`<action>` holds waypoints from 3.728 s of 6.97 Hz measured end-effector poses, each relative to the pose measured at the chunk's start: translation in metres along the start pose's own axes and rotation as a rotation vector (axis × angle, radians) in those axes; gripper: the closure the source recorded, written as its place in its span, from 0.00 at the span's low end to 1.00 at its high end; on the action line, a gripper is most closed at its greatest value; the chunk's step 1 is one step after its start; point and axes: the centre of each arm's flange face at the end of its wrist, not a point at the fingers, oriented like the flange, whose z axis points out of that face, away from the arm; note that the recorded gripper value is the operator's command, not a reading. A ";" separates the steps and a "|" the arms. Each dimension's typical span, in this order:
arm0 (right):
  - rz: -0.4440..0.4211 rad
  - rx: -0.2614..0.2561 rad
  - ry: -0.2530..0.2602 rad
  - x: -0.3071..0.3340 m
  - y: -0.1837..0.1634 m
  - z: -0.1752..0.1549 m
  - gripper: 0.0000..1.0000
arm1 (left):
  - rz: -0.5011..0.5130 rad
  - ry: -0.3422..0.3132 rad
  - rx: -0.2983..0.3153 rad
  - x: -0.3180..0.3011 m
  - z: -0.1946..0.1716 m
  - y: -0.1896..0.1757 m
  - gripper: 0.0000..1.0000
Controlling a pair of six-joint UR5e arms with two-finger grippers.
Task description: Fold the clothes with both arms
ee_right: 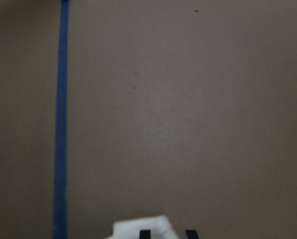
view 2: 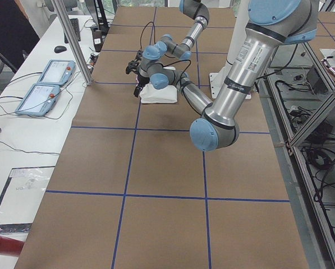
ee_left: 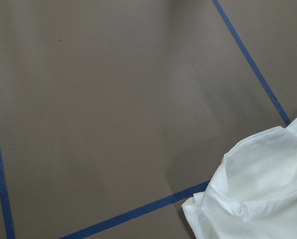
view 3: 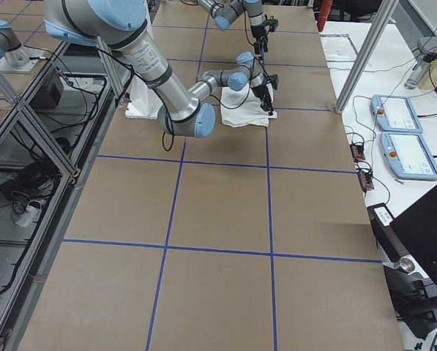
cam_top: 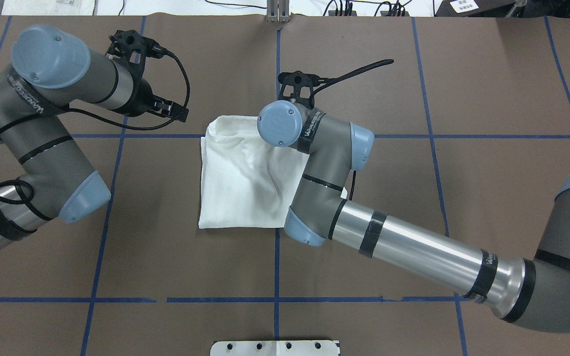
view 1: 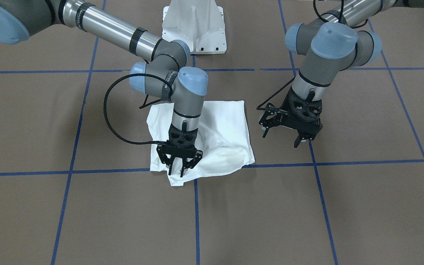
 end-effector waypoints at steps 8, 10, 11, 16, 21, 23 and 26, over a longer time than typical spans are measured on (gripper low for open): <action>-0.354 -0.432 -0.171 0.452 -0.212 -0.022 0.00 | 0.172 -0.117 -0.170 -0.246 -0.170 0.055 0.00; -0.446 -0.519 -0.205 0.633 -0.190 -0.017 0.00 | -0.009 -0.131 -0.251 -0.350 -0.196 0.129 0.00; -0.447 -0.551 -0.210 0.702 -0.163 -0.014 0.00 | -0.088 -0.143 -0.287 -0.381 -0.200 0.156 0.00; -0.340 -0.611 -0.178 0.824 -0.078 -0.018 0.00 | -0.186 -0.076 -0.385 -0.446 -0.197 0.230 0.00; -0.334 -0.585 -0.175 0.822 -0.080 -0.031 0.00 | -0.188 -0.090 -0.380 -0.455 -0.202 0.235 0.00; -0.333 -0.585 -0.174 0.823 -0.080 -0.032 0.00 | -0.189 -0.092 -0.381 -0.455 -0.203 0.237 0.00; -0.332 -0.586 -0.173 0.823 -0.080 -0.031 0.00 | -0.191 -0.092 -0.382 -0.455 -0.203 0.238 0.00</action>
